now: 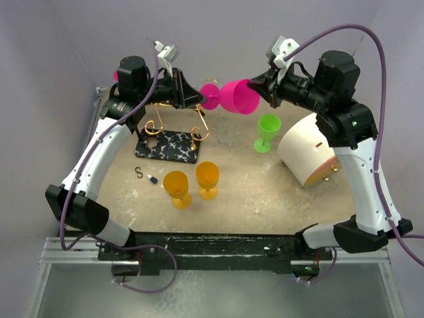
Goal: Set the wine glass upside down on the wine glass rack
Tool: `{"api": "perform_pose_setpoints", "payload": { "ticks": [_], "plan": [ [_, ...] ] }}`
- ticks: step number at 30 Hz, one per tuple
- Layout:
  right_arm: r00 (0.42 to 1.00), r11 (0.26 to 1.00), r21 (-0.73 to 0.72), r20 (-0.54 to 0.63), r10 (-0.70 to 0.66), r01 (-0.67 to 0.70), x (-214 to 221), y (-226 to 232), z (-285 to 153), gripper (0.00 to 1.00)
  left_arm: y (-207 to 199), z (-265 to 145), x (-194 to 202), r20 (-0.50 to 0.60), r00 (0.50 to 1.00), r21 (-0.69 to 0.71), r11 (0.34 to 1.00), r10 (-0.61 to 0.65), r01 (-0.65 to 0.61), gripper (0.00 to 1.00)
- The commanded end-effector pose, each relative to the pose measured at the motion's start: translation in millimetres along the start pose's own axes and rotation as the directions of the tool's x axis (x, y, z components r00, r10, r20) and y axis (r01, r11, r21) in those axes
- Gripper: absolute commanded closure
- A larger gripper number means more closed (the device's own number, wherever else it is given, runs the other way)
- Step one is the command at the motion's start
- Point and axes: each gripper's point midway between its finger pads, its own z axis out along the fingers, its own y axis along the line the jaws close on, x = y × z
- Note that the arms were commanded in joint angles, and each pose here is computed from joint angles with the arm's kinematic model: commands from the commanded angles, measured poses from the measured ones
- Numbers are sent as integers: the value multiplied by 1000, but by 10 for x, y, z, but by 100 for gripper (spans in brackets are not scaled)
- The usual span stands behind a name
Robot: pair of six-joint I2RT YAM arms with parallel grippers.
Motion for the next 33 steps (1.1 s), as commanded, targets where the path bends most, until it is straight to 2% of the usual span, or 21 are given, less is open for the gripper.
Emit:
{"api": "perform_pose_setpoints", "payload": {
  "ticks": [1,4,9,12,17,21,25,27,29,33],
  "plan": [
    [996,1000,-3,86,-28,28,-256,6,-28,100,-71,24,-47,17,1000,40,999,0,-1,76],
    [996,1000,-5,83,-28,28,-238,7,-16,100,-81,35,-26,11,1000,53,998,-16,16,80],
    [998,1000,-6,66,-25,25,-153,8,16,100,-102,32,-31,14,999,63,997,-34,33,100],
    [998,1000,-2,50,-27,27,-93,9,15,98,-130,12,-59,24,999,62,998,-29,27,100],
    [998,999,19,22,-51,51,-17,-1,-44,76,-181,-81,-145,55,998,51,999,3,-5,100],
    [998,997,36,4,-68,68,20,-7,-104,52,-135,-192,-234,81,997,22,1000,11,-12,100],
    [996,995,35,-7,-90,90,30,14,-167,41,-35,-336,-356,116,993,-20,1000,21,-19,100],
    [995,994,36,-11,-102,102,22,24,-207,24,35,-426,-434,140,990,-56,998,30,-23,100],
    [993,993,42,-14,-114,114,5,28,-258,17,86,-526,-518,160,986,-88,995,52,-38,100],
    [991,989,68,-22,-131,132,0,5,-343,11,125,-784,-705,190,967,-195,972,172,-135,100]
  ]
}}
